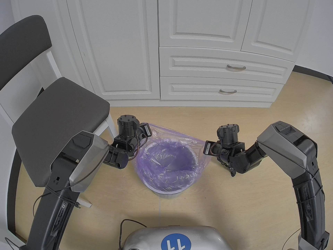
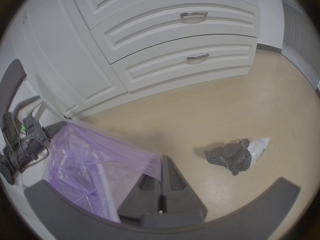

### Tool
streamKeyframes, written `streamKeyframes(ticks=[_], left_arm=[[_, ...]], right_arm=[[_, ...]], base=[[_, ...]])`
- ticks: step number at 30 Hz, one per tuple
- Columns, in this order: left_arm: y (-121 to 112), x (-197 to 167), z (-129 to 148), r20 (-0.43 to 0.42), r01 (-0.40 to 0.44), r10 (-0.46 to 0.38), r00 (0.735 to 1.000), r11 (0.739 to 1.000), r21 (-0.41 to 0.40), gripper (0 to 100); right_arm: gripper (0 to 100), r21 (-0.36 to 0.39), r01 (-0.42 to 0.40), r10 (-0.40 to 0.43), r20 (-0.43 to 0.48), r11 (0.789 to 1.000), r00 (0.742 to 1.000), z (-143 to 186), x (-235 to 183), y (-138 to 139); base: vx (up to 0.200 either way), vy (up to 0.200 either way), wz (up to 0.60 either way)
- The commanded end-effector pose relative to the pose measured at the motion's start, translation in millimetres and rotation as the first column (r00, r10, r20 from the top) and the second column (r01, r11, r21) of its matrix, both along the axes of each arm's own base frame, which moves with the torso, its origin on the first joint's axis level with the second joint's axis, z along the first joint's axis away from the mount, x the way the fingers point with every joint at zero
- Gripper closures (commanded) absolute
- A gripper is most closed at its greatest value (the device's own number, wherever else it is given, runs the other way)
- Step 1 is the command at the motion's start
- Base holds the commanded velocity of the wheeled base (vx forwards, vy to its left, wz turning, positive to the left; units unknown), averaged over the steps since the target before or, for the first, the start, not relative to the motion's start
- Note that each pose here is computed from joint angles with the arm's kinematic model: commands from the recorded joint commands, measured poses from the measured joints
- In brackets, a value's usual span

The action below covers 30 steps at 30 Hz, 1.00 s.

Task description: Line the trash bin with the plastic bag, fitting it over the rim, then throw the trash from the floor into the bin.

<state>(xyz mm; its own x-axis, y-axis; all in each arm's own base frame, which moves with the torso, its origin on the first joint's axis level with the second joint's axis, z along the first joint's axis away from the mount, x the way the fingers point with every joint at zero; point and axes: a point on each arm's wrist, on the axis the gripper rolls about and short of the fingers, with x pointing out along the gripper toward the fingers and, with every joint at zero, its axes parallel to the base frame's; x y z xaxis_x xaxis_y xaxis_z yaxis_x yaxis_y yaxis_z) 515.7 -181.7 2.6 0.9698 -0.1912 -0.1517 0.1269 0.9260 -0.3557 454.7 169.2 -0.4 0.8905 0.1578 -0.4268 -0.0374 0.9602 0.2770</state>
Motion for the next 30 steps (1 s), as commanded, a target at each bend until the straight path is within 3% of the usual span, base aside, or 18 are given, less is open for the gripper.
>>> streamKeyframes(ticks=[1, 2, 7, 11, 13, 15, 22, 23, 26, 30], left_arm=[[-2, 4, -11, -0.007, -0.017, 0.017, 1.0, 1.0, -0.008, 100], [-1, 4, -11, -0.008, -0.018, 0.018, 1.0, 1.0, -0.006, 100], [0, -2, -5, -0.053, -0.016, 0.017, 0.998, 1.0, 0.013, 100], [4, -14, 3, -0.079, -0.006, 0.008, 0.997, 1.0, 0.027, 100], [9, -27, 13, -0.103, -0.001, 0.006, 0.995, 0.999, 0.043, 100], [11, -34, 18, -0.115, 0.003, 0.004, 0.993, 0.998, 0.063, 100], [18, -47, 27, -0.064, 0.003, 0.004, 0.998, 0.994, 0.111, 100], [20, -50, 27, -0.049, 0.005, 0.0, 0.999, 0.994, 0.11, 0], [21, -50, 24, -0.042, -0.002, 0.007, 0.999, 0.995, 0.104, 0], [24, -58, 22, -0.041, -0.004, 0.009, 0.999, 0.995, 0.102, 0]], right_arm=[[100, 0.01, 0.007, -0.007, 0.002, 1.0, 1.0, -6, 4, 3], [0, 0.01, 0.007, -0.007, 0.002, 1.0, 1.0, -6, 4, 3], [0, -0.005, -0.011, 0.011, -0.017, 1.0, 1.0, 3, -8, -1], [0, -0.08, -0.065, 0.062, -0.044, 0.995, 0.997, 9, -24, -7], [0, -0.155, -0.119, 0.112, -0.056, 0.981, 0.992, 16, -39, -10], [0, -0.185, -0.141, 0.132, -0.06, 0.973, 0.989, 21, -47, -10], [0, -0.192, -0.186, 0.187, -0.012, 0.964, 0.982, 29, -68, 9], [0, -0.183, -0.199, 0.209, 0.037, 0.963, 0.977, 29, -74, 19], [0, -0.172, -0.201, 0.221, 0.108, 0.964, 0.969, 31, -81, 31], [0, -0.171, -0.235, 0.256, 0.113, 0.957, 0.96, 26, -93, 45]], base=[[0.0, 0.0, 0.0], [0.0, 0.0, 0.0], [0.0, 0.0, 0.0], [0.0, 0.0, 0.0], [0.0, 0.0, 0.0], [0.0, 0.0, 0.0], [0.0, 0.0, 0.0], [0.0, 0.0, 0.0], [0.0, 0.0, 0.0], [0.0, 0.0, 0.0]])
